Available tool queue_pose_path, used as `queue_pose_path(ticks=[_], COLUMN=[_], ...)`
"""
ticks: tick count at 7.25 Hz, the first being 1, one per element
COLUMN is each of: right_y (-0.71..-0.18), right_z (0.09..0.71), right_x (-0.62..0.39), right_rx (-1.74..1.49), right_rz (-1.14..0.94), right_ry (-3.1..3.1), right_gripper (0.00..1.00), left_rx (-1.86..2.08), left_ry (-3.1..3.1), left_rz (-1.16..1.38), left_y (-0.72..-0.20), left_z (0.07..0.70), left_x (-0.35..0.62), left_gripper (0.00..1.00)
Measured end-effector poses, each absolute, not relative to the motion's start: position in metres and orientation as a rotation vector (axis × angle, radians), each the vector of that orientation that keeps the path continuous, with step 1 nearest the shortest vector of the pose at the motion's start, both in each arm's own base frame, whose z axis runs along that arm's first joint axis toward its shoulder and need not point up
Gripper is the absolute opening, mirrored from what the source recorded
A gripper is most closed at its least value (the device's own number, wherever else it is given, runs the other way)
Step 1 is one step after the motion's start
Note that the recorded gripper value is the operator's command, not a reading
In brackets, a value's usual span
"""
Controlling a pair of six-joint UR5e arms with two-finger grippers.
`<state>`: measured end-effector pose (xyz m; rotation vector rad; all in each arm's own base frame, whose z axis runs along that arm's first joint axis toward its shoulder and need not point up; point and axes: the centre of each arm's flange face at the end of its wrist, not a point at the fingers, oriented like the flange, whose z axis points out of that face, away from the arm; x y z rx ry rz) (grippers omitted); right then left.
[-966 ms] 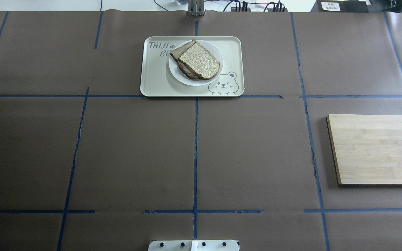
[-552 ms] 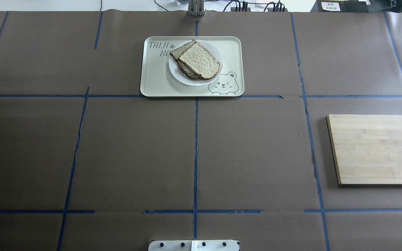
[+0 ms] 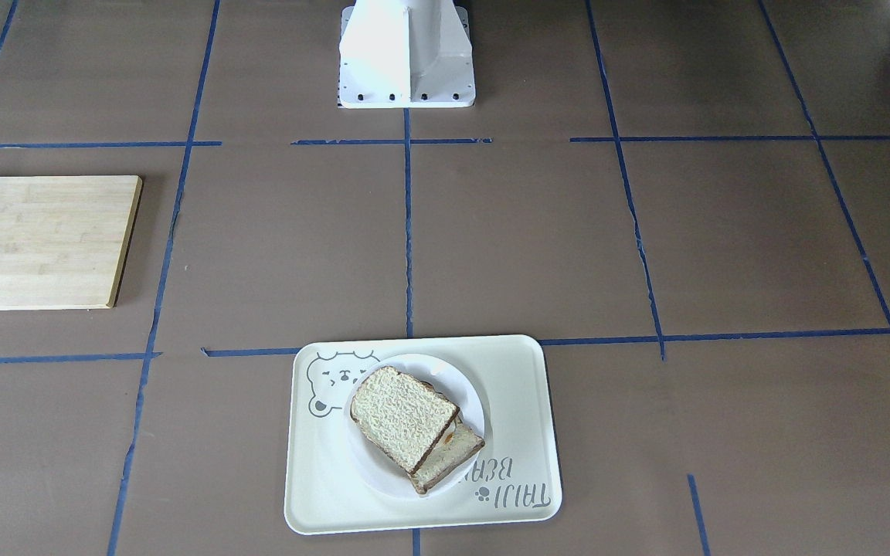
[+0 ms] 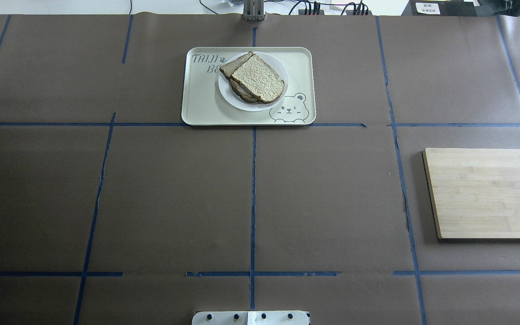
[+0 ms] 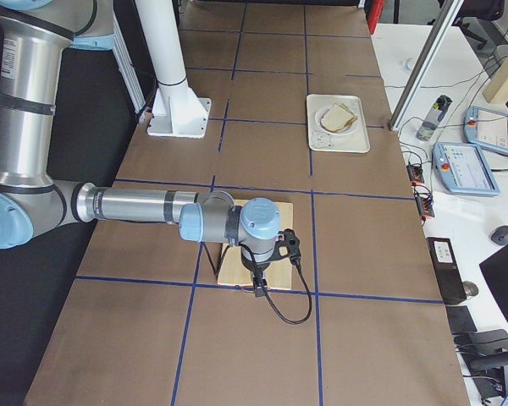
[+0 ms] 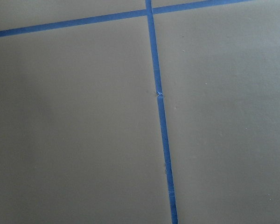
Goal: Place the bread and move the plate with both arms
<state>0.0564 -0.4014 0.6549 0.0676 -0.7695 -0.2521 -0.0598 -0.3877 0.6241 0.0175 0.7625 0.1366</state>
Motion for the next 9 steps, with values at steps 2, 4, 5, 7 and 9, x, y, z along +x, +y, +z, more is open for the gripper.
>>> queue_pose_path(ticks=[2, 4, 5, 7, 9], right_y=[-0.4007, -0.4005, -0.4003, -0.4004, -0.4007], right_z=[0.6561, 0.6571, 0.6575, 0.6578, 0.6579], right_x=[0.0565, 0.0561, 0.056, 0.0547, 0.052], right_rx=[0.064, 0.062, 0.061, 0.059, 0.056], right_rz=[-0.251, -0.251, -0.251, -0.254, -0.26], right_ry=[-0.769, -0.768, -0.768, -0.769, -0.769], right_gripper=[1.0, 1.0, 1.0, 1.0, 1.0], left_rx=[0.024, 0.026, 0.027, 0.027, 0.027], left_ry=[0.763, 0.763, 0.763, 0.764, 0.764], left_rz=[0.139, 0.141, 0.142, 0.142, 0.141], left_y=[-0.3883, -0.3884, -0.3882, -0.3879, -0.3878], left_z=[0.6233, 0.6227, 0.6222, 0.6218, 0.6219], left_x=[-0.0598, -0.0598, -0.0597, -0.0597, -0.0597], left_gripper=[1.0, 1.0, 1.0, 1.0, 1.0])
